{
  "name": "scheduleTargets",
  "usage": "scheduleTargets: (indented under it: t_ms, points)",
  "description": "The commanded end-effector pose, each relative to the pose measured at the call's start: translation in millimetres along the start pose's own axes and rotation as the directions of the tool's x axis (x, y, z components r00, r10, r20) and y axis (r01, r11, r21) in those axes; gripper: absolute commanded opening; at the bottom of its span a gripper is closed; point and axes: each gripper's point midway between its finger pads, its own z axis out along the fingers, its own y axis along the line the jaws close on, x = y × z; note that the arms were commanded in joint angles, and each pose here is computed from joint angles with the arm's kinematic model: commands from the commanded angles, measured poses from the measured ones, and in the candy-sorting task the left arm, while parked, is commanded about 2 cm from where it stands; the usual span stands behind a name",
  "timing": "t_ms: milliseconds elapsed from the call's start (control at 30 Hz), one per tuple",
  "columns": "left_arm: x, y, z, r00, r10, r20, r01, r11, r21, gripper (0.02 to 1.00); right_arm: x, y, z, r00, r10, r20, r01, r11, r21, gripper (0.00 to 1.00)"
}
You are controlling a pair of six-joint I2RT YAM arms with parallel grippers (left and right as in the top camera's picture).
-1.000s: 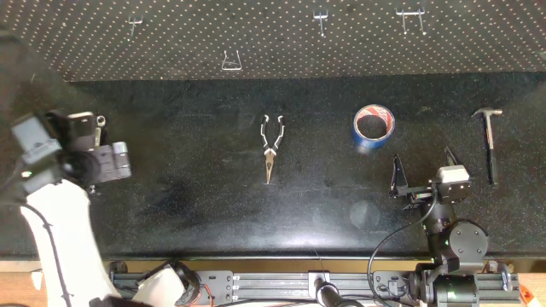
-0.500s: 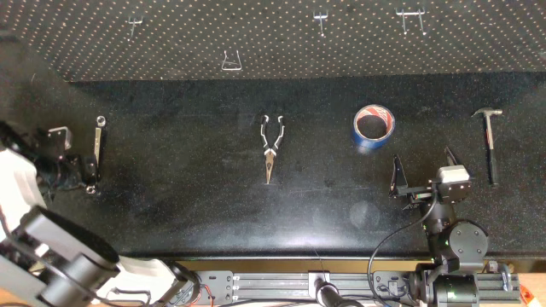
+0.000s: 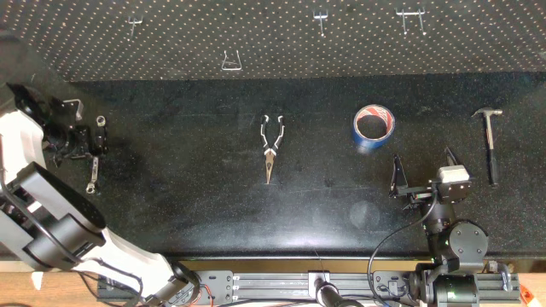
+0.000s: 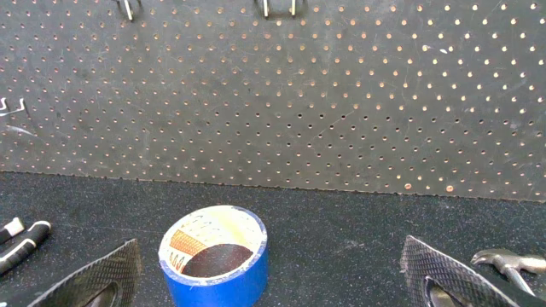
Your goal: Place Tools Onto Pegboard
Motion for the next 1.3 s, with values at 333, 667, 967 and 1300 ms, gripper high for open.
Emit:
scheduleTargets:
  t_ms: [333,667,967,1300]
  points:
    - [-15,-6,31,0.998,0.03,-0.057,-0.031,0.999,-0.009,0.998,1,0,0,1.0,0.008,0.0,-0.008,1.0,0.002,0.993]
    - [-18,-2,33,0.997,0.059,-0.054,-0.061,0.998,-0.03,0.996,1,0,0,1.0,0.008,0.0,-0.008,1.0,0.002,0.993]
    - [-19,-7,35,0.997,0.059,-0.047,-0.059,0.998,-0.004,0.996,1,0,0,1.0,0.008,0.0,-0.008,1.0,0.002,0.991]
    - [-20,-11,40,0.998,0.056,-0.042,-0.055,0.998,0.029,0.998,1,0,0,1.0,0.008,0.0,-0.008,1.0,0.002,0.991]
